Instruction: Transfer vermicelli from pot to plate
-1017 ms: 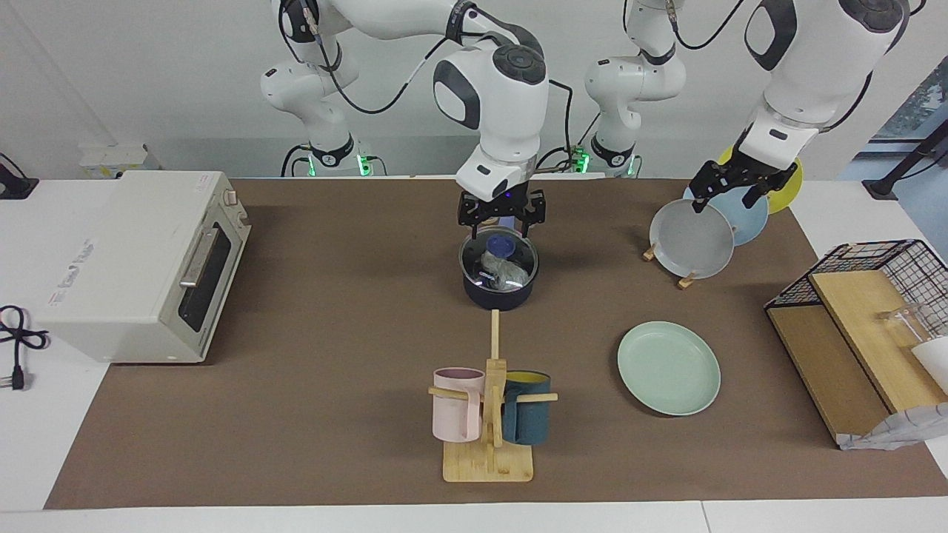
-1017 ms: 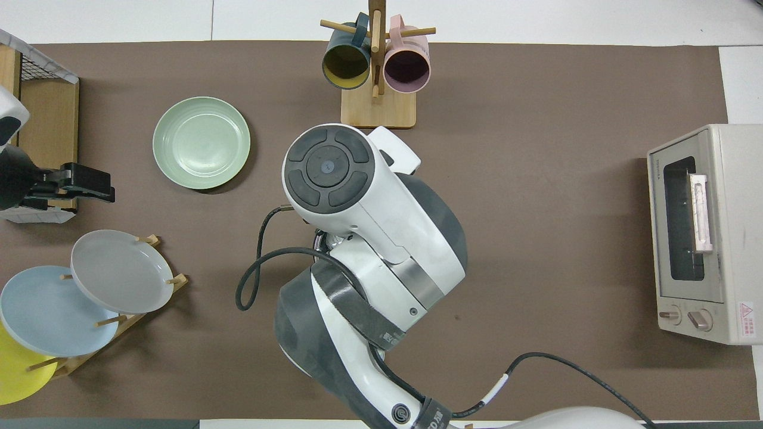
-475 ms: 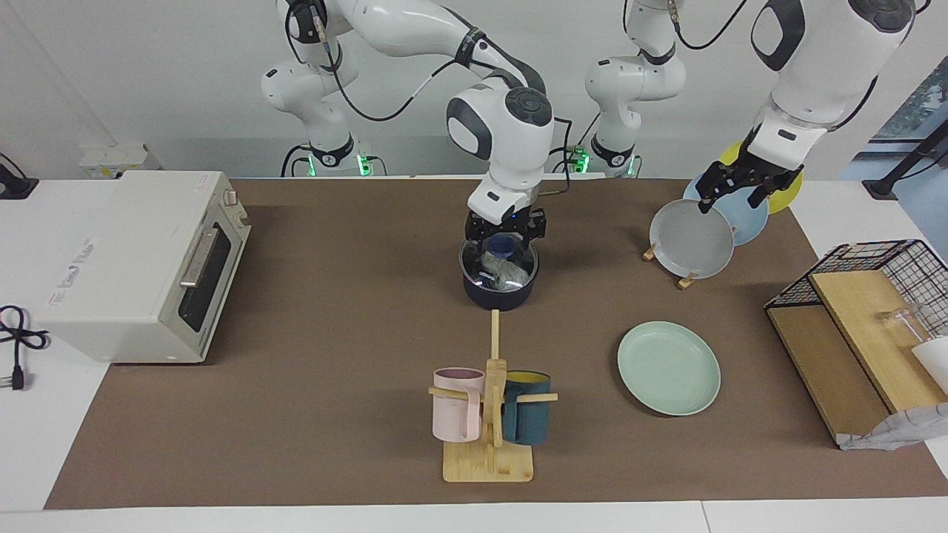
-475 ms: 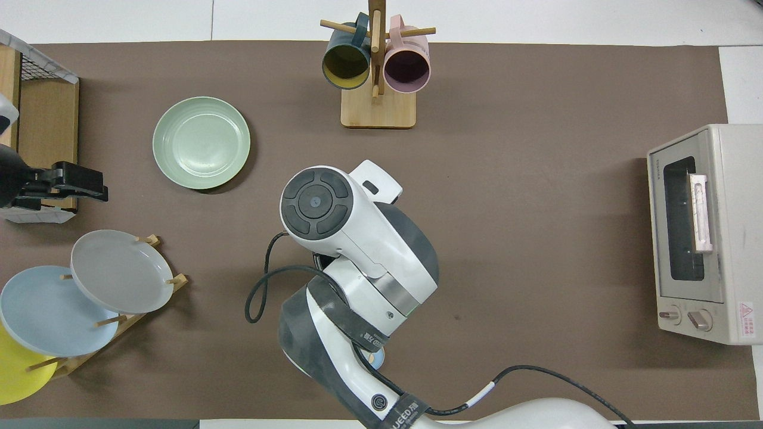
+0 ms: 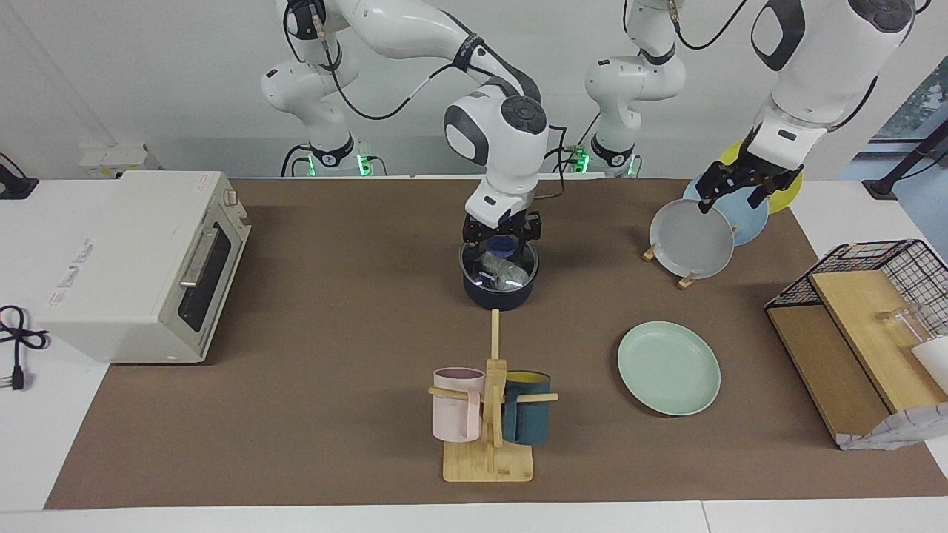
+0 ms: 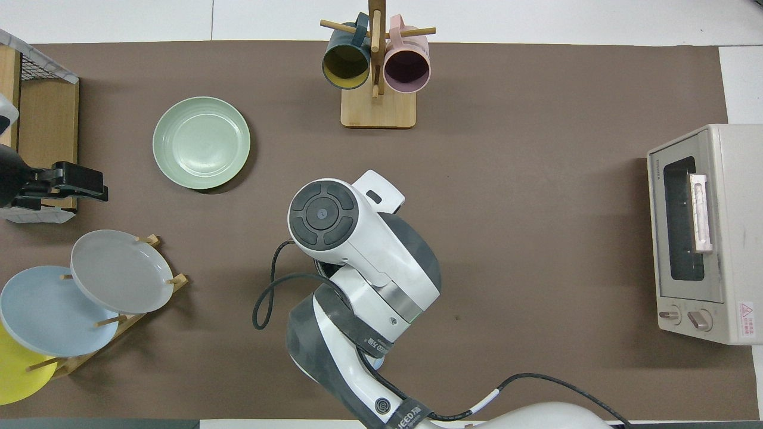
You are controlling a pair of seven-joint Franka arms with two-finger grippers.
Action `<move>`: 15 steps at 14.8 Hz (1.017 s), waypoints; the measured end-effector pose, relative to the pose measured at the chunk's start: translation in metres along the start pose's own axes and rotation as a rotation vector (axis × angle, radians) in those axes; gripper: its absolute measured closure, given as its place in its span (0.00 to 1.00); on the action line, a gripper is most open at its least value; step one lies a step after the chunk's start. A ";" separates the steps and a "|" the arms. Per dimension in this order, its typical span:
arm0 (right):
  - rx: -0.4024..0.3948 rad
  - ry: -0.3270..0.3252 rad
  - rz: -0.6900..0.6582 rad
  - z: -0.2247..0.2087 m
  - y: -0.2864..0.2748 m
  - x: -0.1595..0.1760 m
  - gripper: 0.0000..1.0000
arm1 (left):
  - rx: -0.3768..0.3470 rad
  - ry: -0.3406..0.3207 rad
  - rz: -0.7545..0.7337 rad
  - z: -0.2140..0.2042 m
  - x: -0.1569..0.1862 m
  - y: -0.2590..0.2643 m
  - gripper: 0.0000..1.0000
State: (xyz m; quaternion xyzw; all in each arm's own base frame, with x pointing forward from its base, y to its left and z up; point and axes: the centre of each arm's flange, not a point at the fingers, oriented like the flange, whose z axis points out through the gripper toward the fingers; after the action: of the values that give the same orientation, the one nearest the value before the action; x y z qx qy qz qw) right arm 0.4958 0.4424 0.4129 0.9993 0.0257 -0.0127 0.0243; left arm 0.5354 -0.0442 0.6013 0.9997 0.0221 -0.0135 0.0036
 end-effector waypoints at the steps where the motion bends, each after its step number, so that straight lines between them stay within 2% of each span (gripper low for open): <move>1: 0.001 0.000 -0.002 0.000 -0.001 -0.001 0.01 | 0.000 0.000 0.000 0.000 0.000 0.000 0.00; 10: 0.004 0.001 -0.007 0.003 -0.001 -0.006 0.11 | 0.000 0.000 0.000 0.000 0.000 0.000 0.00; 15: 0.002 -0.002 -0.009 0.005 -0.001 -0.007 0.19 | 0.000 0.001 0.001 0.000 0.000 0.001 0.00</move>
State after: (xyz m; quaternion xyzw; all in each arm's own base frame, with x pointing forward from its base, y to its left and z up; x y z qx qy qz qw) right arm 0.4889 0.4431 0.4078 0.9992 0.0299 -0.0139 0.0233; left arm 0.5354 -0.0449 0.6013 0.9997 0.0214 -0.0132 0.0036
